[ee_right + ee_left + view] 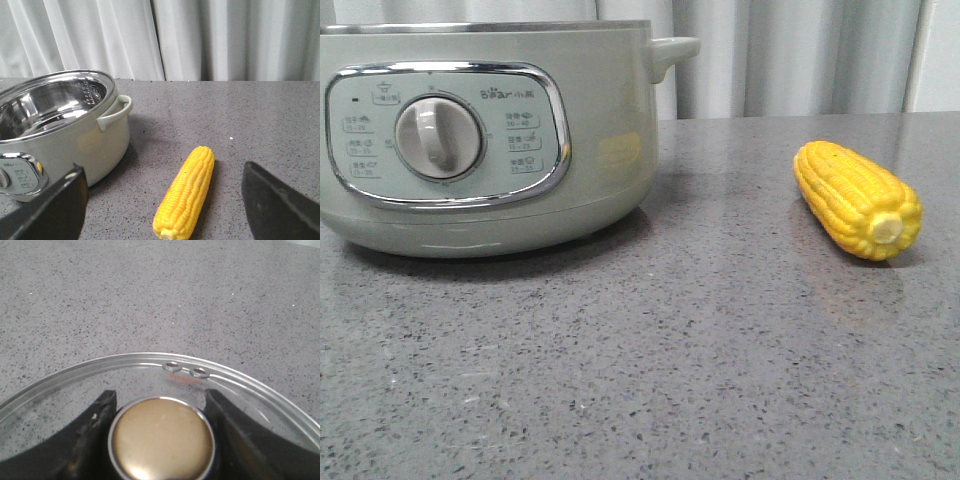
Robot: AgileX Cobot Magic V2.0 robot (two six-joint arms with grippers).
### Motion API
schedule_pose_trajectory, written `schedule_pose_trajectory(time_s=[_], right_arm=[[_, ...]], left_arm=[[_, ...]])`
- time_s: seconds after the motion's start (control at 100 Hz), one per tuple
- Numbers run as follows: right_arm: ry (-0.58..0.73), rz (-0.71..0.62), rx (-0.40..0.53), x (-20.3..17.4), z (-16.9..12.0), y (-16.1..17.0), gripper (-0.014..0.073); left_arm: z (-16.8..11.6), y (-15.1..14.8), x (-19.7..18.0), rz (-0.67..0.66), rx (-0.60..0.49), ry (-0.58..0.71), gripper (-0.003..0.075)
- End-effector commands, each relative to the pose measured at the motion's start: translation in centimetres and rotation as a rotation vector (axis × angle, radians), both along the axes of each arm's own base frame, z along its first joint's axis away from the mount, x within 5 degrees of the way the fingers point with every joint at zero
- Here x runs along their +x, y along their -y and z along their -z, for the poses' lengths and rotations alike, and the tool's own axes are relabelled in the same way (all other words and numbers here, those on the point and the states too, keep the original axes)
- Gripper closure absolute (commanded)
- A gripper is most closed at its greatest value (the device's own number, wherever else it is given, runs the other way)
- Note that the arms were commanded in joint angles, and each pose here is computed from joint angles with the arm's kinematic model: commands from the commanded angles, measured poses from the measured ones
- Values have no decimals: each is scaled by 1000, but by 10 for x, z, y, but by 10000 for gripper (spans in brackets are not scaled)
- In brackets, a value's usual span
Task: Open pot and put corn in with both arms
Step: 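Lift the glass lid off the pot with the left gripper, then lower the right gripper onto the yellow corn cob and grasp it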
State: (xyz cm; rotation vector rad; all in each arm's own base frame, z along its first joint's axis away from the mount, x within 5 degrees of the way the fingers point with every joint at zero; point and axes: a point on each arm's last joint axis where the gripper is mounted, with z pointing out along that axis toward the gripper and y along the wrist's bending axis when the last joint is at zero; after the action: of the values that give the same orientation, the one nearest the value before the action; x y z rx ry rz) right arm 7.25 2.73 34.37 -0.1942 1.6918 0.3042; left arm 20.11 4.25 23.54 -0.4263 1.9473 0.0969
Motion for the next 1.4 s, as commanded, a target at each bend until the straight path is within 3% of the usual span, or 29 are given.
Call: schedule_pose_trajectory(time_s=[0.0,0.07,0.21,0.39,0.57,0.81,0.98,1.13,1.23,1.39], right_arm=[[69,19,31,2,-15,1,50],[65,16,31,2,-15,1,50],[62,14,37,2,-15,1,51],[-67,-36,65,18,-9,-5,65],[-348,-121,102,68,-1,-18,113],[-532,-118,67,146,8,-24,113],[-661,-125,50,195,29,-28,113],[-771,-128,47,214,58,-30,116],[-834,-132,61,218,69,-31,192],[-815,-130,88,219,61,-32,477]], left_arm=[[-16,-3,5,-25,32,81,338],[-16,-3,5,-25,32,81,295],[-19,-3,4,-33,21,95,294],[-62,6,-11,-5,14,280,296],[-111,29,-39,153,-16,423,311],[-131,50,-77,341,-48,484,376],[-143,52,-104,357,-104,598,401],[-149,50,-119,350,-102,669,407],[-153,49,-127,335,-142,718,407],[-158,44,-134,292,-180,787,407]])
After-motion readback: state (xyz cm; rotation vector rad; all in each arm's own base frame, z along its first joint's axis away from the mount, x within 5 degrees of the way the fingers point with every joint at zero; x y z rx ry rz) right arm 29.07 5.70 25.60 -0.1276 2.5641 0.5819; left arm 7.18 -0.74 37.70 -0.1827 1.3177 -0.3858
